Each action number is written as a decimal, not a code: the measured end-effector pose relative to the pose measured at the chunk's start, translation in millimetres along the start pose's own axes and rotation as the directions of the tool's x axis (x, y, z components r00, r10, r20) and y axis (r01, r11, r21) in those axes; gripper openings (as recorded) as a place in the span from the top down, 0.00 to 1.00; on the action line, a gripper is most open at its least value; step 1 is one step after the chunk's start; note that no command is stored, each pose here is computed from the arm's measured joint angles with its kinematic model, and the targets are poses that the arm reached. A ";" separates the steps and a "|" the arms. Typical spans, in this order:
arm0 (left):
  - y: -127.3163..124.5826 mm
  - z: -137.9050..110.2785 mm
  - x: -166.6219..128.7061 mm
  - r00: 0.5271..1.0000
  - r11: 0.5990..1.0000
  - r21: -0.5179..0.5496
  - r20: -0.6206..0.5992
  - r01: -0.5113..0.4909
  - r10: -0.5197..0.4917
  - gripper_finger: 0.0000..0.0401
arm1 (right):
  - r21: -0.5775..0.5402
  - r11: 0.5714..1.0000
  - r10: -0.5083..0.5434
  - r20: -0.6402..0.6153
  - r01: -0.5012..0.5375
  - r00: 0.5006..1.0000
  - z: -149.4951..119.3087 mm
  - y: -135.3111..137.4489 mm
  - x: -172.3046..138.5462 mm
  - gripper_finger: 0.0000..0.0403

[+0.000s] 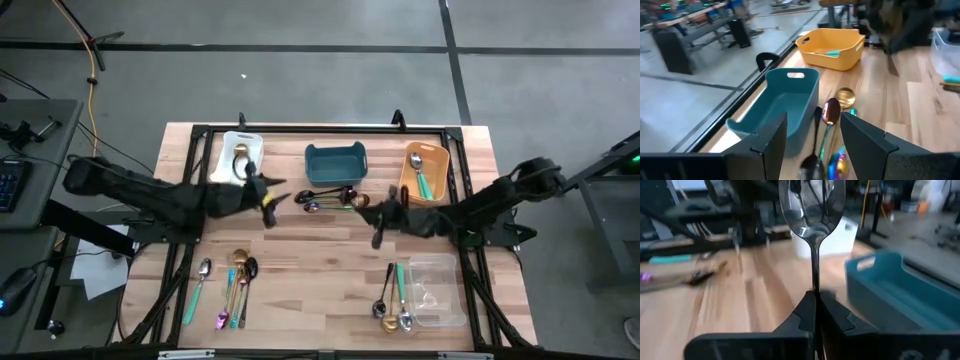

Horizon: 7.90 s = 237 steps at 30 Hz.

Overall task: Sort silverware by color (type)
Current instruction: Put the black spoon into the blue bin, then put the purple spoon into the transparent bin

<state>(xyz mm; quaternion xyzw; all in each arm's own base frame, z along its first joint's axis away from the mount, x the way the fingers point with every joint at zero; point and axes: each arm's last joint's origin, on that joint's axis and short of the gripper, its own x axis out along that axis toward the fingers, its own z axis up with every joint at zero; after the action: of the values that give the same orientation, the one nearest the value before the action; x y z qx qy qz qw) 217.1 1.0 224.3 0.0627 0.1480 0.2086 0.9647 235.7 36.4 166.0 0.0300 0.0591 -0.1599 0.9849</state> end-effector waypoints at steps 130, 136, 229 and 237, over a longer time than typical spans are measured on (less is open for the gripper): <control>87.2 12.8 -8.4 0.926 0.910 -0.197 0.182 0.365 -0.332 0.55 | -0.052 0.957 0.147 -0.760 -0.285 0.633 22.0 -36.0 190.8 0.76; 87.0 12.5 -8.3 0.926 0.907 -0.207 0.179 0.366 -0.333 0.55 | -0.050 0.956 0.141 -0.786 -0.289 0.602 9.2 -33.9 192.7 0.77; 85.0 10.6 -7.8 0.925 0.898 -0.231 0.158 0.374 -0.344 0.55 | 0.024 0.979 -0.130 -0.692 0.203 0.710 -23.4 33.9 153.9 0.77; 84.9 10.6 -7.7 0.925 0.899 -0.230 0.159 0.374 -0.345 0.55 | -0.066 0.998 -0.055 -0.660 0.015 0.749 4.1 37.0 149.8 0.77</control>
<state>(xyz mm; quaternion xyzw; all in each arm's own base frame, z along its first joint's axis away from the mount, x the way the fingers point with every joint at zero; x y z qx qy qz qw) 181.1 74.0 251.9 -0.0789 0.0736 0.0402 0.9934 389.0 24.5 152.7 0.0555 0.4085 -0.1559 0.8976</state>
